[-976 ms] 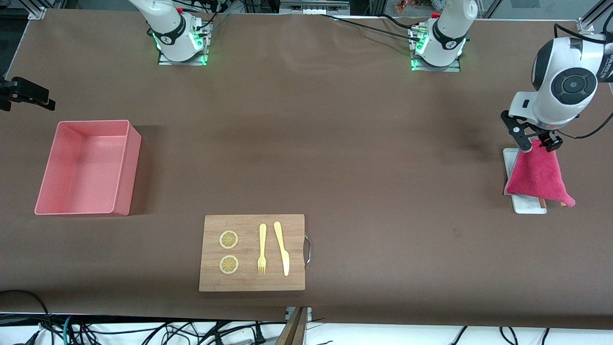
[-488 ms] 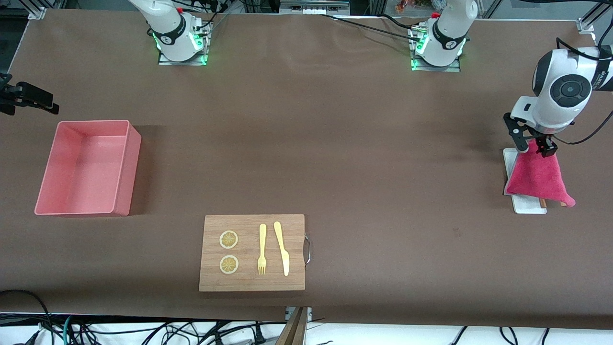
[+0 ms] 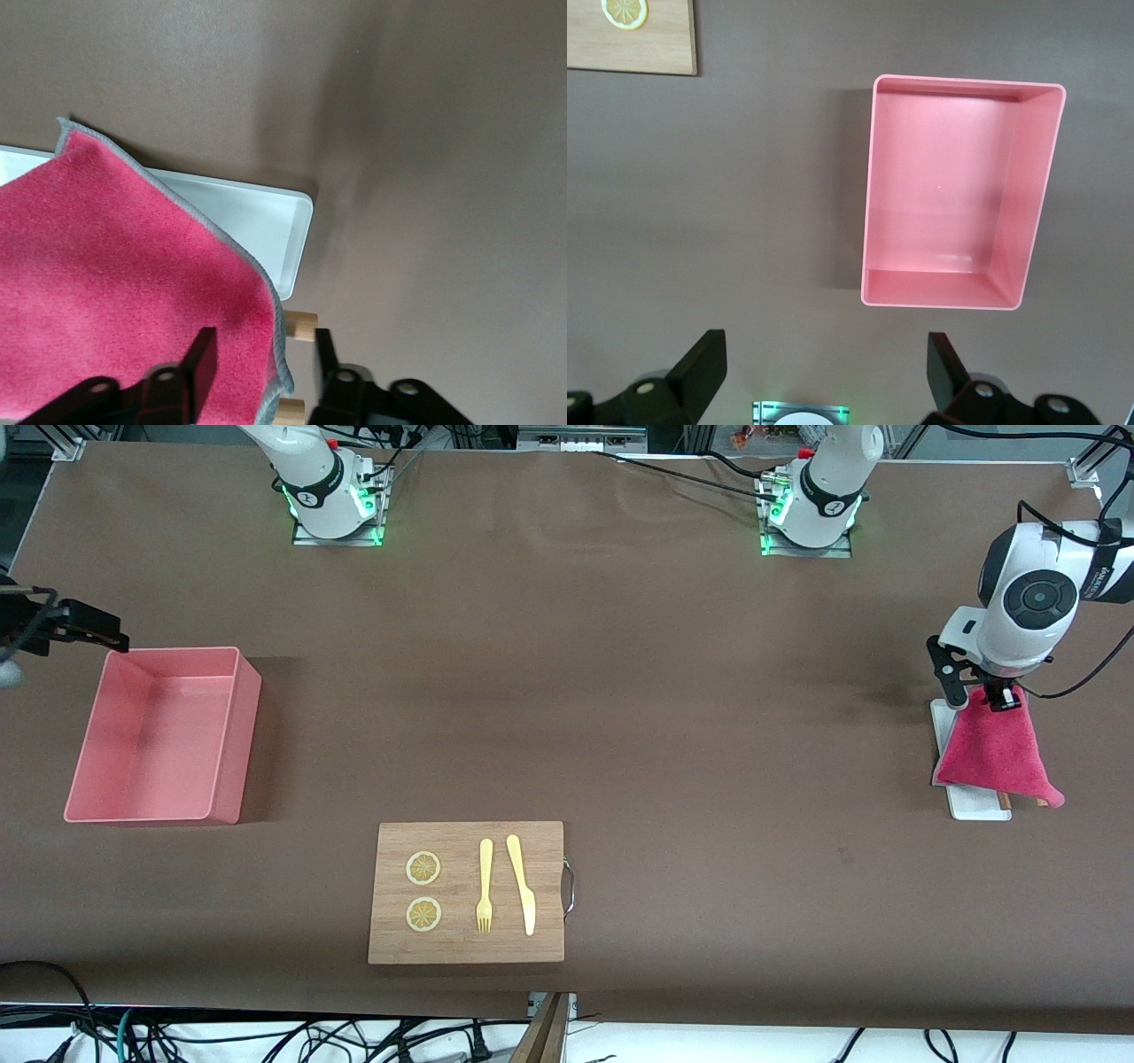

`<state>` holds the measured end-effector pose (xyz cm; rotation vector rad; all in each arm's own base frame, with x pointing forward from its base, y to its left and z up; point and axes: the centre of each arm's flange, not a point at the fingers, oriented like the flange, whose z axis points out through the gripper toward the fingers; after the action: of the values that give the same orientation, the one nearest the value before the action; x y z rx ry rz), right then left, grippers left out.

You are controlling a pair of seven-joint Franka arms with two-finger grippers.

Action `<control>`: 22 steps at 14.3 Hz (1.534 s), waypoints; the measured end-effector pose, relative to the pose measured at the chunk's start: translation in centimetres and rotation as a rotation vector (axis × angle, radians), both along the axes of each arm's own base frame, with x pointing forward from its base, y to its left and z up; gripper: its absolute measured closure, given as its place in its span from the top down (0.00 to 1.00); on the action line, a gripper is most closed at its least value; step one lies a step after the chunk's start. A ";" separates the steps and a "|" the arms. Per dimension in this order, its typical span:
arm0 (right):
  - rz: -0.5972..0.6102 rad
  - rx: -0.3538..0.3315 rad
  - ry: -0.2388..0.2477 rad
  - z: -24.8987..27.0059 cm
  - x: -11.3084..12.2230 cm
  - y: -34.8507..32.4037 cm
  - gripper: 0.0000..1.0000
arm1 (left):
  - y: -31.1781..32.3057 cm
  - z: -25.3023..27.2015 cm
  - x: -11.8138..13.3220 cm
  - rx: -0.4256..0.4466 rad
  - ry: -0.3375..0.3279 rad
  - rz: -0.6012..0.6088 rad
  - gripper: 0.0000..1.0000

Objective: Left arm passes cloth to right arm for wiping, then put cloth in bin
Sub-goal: 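Lift the cloth with the left gripper while the right gripper approaches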

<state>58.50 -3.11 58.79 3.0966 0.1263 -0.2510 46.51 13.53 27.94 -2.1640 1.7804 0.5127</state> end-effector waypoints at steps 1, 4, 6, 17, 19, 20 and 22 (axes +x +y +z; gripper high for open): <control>0.010 -0.003 0.006 -0.4 0.2 0.5 1.00 | 0.0 -0.1 0.0 0.000 0.002 -0.002 0.37; 0.024 -0.006 0.019 -1.1 0.5 1.3 1.00 | 0.0 0.0 0.0 0.024 0.009 -0.035 0.07; 0.024 -0.006 0.030 -1.8 0.8 1.3 1.00 | 0.1 0.4 0.4 0.030 0.002 -0.036 0.02; -0.109 0.031 0.046 -6.8 3.4 8.7 1.00 | -5.2 20.8 11.1 -0.143 -0.068 0.335 0.02; -0.162 0.046 0.035 -7.3 3.5 11.7 1.00 | -7.8 23.5 12.3 -0.241 -0.105 0.394 0.02; -0.190 0.056 0.033 -7.5 3.6 13.2 1.00 | -9.0 24.2 12.7 -0.296 -0.119 0.430 0.02; -0.248 0.076 0.033 -8.2 3.7 15.6 1.00 | -11.9 25.1 13.3 -0.404 -0.135 0.502 0.02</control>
<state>62.22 12.54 50.62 3.1816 -0.2547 -0.3101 59.79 1.59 53.03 -2.8670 1.3485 0.1016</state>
